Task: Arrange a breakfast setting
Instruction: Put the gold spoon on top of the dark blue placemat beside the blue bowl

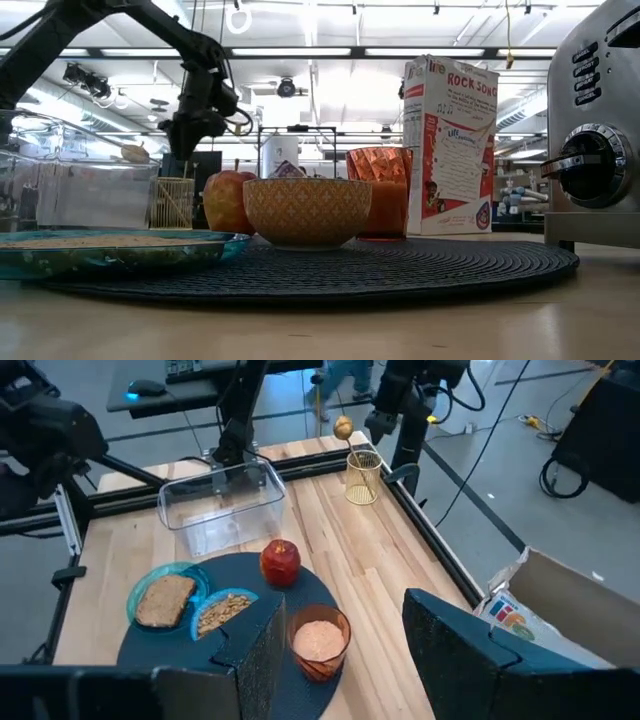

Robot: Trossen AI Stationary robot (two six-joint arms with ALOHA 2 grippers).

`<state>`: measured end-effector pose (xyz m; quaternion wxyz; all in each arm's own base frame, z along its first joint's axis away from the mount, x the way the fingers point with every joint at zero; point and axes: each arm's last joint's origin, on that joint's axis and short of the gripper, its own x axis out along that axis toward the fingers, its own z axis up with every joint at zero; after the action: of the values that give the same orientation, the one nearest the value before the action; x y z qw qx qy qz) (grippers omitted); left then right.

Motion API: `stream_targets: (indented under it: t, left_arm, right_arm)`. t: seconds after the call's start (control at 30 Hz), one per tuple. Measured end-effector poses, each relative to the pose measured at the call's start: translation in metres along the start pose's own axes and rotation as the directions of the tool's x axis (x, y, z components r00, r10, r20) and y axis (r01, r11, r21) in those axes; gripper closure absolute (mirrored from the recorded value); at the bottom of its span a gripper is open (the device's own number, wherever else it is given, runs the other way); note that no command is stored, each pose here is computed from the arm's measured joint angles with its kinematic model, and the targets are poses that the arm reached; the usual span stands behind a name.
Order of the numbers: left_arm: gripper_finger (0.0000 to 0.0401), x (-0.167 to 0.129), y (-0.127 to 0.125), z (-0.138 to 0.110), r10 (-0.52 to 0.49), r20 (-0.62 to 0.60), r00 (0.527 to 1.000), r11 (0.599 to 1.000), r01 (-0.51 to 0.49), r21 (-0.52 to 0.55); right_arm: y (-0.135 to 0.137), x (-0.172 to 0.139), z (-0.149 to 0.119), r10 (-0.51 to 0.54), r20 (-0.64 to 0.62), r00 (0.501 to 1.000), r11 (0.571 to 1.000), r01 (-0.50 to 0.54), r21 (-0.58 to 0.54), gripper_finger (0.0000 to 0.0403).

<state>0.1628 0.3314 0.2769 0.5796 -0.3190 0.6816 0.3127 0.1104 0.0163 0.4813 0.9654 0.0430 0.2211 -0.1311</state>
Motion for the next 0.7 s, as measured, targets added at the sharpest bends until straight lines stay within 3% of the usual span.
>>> stream_targets:
  t: [0.3,0.47,0.7]
  left_arm:
    - [0.0241,0.011,0.004,-0.003,0.021,-0.052,0.998,0.986,-0.012,0.166]
    - [0.0241,0.029,0.004,-0.007,0.017,-0.124,0.992,0.984,0.006,0.179]
    - [0.0241,0.034,0.007,-0.021,0.091,-0.176,0.980,0.979,-0.055,0.196]
  right_arm:
    - [0.000,0.000,0.000,-0.002,-0.002,1.000,1.000,0.002,0.018,0.0193]
    - [0.000,0.000,0.000,-0.006,-0.002,1.000,1.000,0.006,0.030,0.0193]
    - [0.000,0.000,-0.001,-0.008,-0.005,1.000,0.999,0.008,0.032,0.0193]
